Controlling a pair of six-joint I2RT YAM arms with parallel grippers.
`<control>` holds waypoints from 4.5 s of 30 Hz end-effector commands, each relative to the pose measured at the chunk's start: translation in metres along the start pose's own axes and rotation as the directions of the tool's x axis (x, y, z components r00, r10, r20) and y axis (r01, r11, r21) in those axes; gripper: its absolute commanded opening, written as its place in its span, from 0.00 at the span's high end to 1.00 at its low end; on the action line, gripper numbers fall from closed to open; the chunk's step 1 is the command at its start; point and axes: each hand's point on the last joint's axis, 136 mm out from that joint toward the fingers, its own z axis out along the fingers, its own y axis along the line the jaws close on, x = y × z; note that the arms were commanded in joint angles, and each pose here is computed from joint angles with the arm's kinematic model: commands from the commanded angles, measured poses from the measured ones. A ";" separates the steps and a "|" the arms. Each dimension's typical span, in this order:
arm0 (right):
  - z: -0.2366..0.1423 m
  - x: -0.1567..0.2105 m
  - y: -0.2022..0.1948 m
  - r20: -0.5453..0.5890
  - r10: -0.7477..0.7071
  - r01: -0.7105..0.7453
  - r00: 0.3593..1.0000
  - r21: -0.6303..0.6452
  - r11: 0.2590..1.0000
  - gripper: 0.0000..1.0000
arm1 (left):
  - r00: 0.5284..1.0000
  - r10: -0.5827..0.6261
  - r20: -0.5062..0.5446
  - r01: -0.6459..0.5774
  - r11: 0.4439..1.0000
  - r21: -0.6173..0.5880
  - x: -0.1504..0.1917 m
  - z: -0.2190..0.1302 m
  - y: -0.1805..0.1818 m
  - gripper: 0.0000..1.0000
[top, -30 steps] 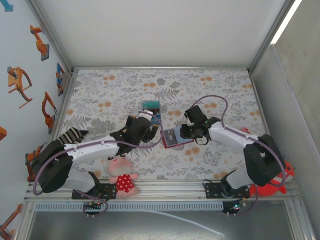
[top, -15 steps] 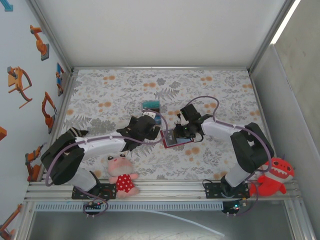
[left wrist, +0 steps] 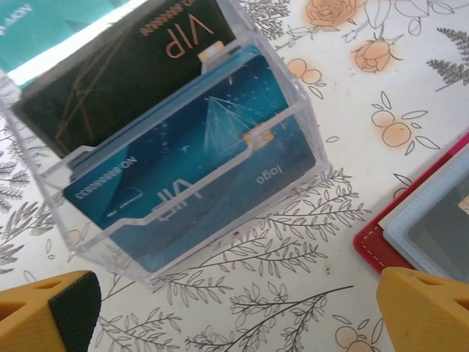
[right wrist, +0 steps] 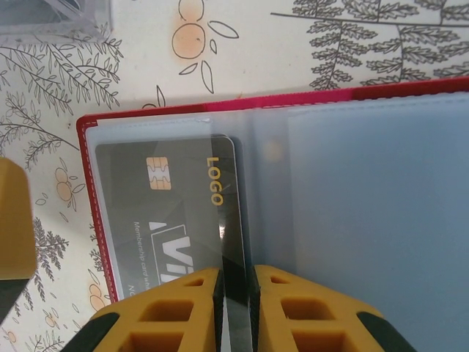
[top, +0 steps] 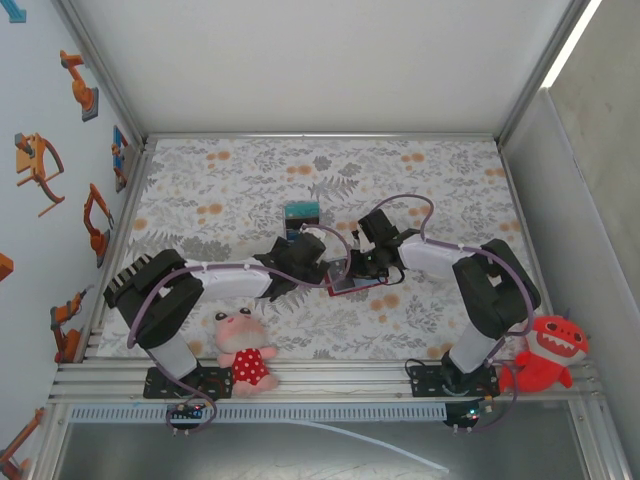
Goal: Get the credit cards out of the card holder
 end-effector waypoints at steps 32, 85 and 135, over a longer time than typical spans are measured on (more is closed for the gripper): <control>0.005 0.025 0.029 -0.023 0.125 -0.126 0.992 -0.281 0.951 0.87 | 0.985 0.050 -0.166 -0.045 0.998 0.031 0.044 -0.018 -0.026 0.03; -0.021 0.011 0.004 0.078 0.079 -0.068 0.994 -0.140 0.988 1.00 | 0.989 0.073 -0.132 -0.075 0.997 -0.017 0.030 -0.022 -0.015 0.03; -0.013 0.007 0.028 0.119 0.184 -0.122 0.976 -0.402 0.907 0.88 | 0.994 0.065 -0.092 -0.061 0.997 0.052 0.018 -0.006 -0.038 0.03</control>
